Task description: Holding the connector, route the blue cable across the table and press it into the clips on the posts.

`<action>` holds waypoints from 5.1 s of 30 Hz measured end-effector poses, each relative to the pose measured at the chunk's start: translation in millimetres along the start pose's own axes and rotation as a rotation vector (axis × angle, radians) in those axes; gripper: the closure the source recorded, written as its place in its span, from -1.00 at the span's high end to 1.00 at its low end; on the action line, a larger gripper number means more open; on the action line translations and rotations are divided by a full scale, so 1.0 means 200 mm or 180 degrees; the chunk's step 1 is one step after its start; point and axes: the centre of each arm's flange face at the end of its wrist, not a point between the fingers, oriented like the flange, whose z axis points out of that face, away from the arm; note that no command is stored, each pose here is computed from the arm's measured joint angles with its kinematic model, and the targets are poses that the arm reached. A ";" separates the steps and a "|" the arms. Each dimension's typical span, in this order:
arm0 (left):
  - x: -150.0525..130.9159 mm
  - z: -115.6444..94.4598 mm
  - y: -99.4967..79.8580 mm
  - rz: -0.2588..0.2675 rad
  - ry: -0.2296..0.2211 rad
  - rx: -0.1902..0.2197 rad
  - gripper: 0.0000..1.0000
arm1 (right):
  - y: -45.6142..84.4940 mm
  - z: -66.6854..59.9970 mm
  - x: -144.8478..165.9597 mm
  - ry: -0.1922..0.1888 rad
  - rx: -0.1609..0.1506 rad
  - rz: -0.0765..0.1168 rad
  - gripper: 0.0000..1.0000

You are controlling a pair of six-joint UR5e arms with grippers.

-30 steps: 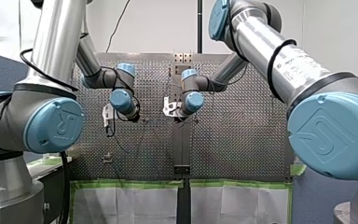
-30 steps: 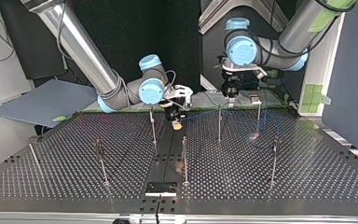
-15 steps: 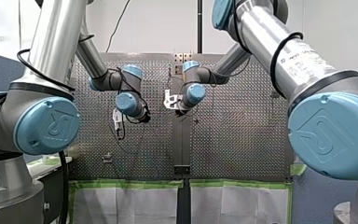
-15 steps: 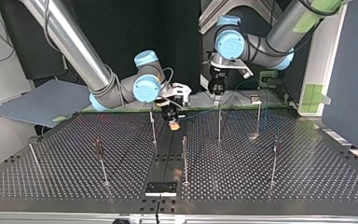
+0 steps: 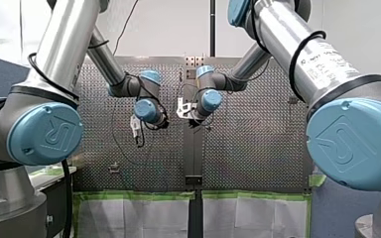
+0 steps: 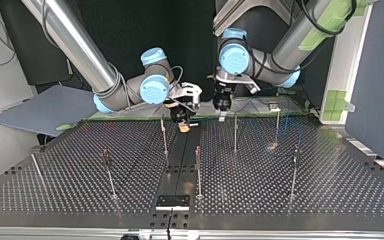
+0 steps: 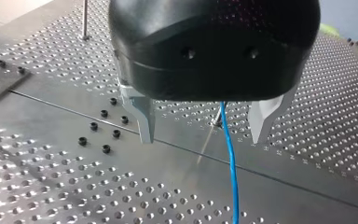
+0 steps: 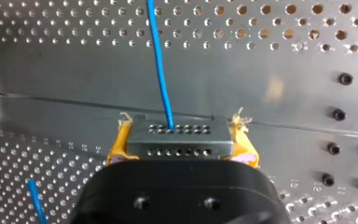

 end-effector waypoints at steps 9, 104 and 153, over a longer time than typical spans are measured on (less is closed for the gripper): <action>0.01 0.03 -0.01 0.0000 0.0011 0.0001 0.98 | 0.02 0.00 0.00 0.0008 -0.0006 0.0001 -1.00; -0.35 0.04 -0.26 -0.0165 -0.0415 -0.0285 -1.00 | 0.05 -0.44 0.73 0.0631 0.0069 0.0298 -1.00; -0.88 0.06 -0.27 -0.0373 -0.0965 -0.0075 -1.00 | 0.13 -0.61 0.99 0.0872 0.0357 0.0320 -1.00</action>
